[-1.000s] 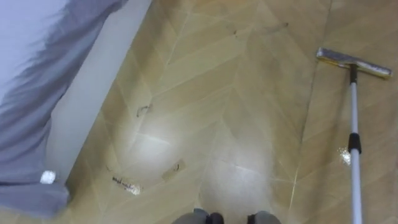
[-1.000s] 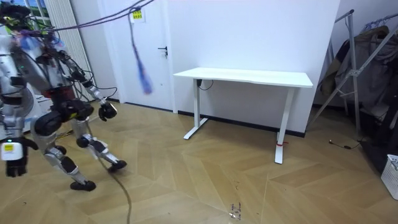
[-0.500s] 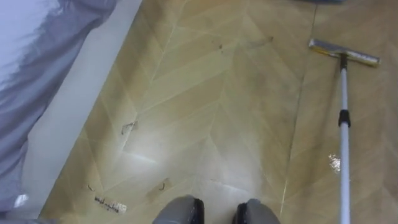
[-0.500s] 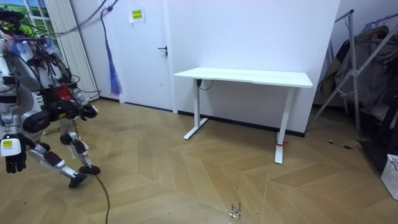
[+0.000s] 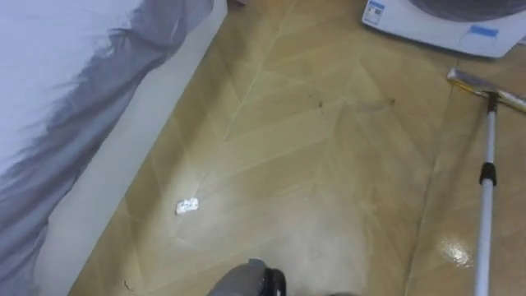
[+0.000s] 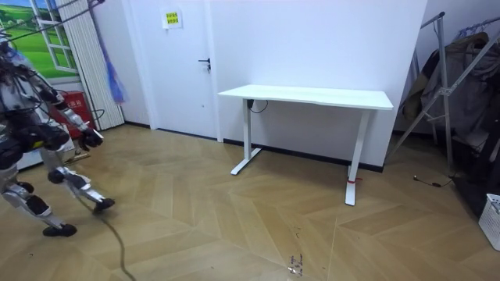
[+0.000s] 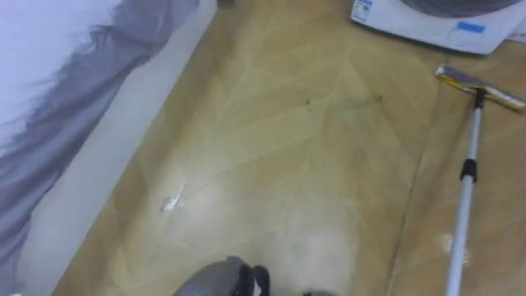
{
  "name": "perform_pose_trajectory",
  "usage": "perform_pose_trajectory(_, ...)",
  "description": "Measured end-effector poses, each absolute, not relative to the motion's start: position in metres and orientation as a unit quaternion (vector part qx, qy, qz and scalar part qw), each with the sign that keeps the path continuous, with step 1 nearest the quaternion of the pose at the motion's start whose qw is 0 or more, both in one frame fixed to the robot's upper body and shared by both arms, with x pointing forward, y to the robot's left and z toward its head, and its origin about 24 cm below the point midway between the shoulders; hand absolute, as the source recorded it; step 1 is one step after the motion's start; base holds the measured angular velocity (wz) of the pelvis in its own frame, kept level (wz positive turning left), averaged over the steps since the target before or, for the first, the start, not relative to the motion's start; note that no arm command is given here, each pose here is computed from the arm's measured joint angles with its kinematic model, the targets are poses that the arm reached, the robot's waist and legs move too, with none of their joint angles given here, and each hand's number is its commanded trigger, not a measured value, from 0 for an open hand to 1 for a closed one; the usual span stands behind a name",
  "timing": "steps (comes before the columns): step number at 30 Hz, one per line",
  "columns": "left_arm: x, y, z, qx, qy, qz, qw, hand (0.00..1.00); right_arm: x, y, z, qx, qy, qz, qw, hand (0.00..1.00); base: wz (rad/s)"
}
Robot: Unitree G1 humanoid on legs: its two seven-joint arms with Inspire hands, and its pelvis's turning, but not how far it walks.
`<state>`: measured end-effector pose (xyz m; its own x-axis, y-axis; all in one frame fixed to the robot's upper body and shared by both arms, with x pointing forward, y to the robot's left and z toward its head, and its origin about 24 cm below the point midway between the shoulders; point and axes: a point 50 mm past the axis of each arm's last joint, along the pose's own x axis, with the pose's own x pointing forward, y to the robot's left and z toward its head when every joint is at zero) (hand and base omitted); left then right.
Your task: Mop floor
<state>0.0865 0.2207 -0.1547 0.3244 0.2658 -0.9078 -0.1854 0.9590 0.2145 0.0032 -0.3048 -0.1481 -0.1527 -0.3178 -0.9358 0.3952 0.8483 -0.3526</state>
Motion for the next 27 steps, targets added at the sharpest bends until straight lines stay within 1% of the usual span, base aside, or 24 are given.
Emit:
perform_pose_trajectory(4, 0.079, 0.212, -0.159, 0.026, 0.578, 0.134, 0.804, 0.00, -0.026, -0.280, -0.157, 0.040, 0.737, -0.262, 0.622, 1.00, 0.03)
perform_pose_trajectory(9, 0.068, 0.211, -0.161, 0.006, 0.591, 0.152, 0.792, 0.00, -0.038, -0.271, -0.158, 0.040, 0.756, -0.245, 0.605, 1.00, -0.02)
perform_pose_trajectory(14, 0.060, 0.218, -0.163, 0.001, 0.604, 0.172, 0.778, 0.00, -0.029, -0.273, -0.158, 0.024, 0.766, -0.223, 0.602, 1.00, 0.00)
perform_pose_trajectory(19, 0.053, 0.225, -0.164, 0.003, 0.616, 0.183, 0.767, 0.00, -0.002, -0.275, -0.158, 0.019, 0.751, -0.208, 0.626, 1.00, 0.11)
perform_pose_trajectory(23, 0.047, 0.231, -0.164, 0.013, 0.623, 0.185, 0.760, 0.00, 0.002, -0.269, -0.160, 0.029, 0.750, -0.194, 0.632, 1.00, 0.15)
perform_pose_trajectory(27, 0.038, 0.235, -0.164, 0.001, 0.628, 0.207, 0.750, 0.00, 0.000, -0.261, -0.163, 0.033, 0.754, -0.184, 0.630, 1.00, -0.07)
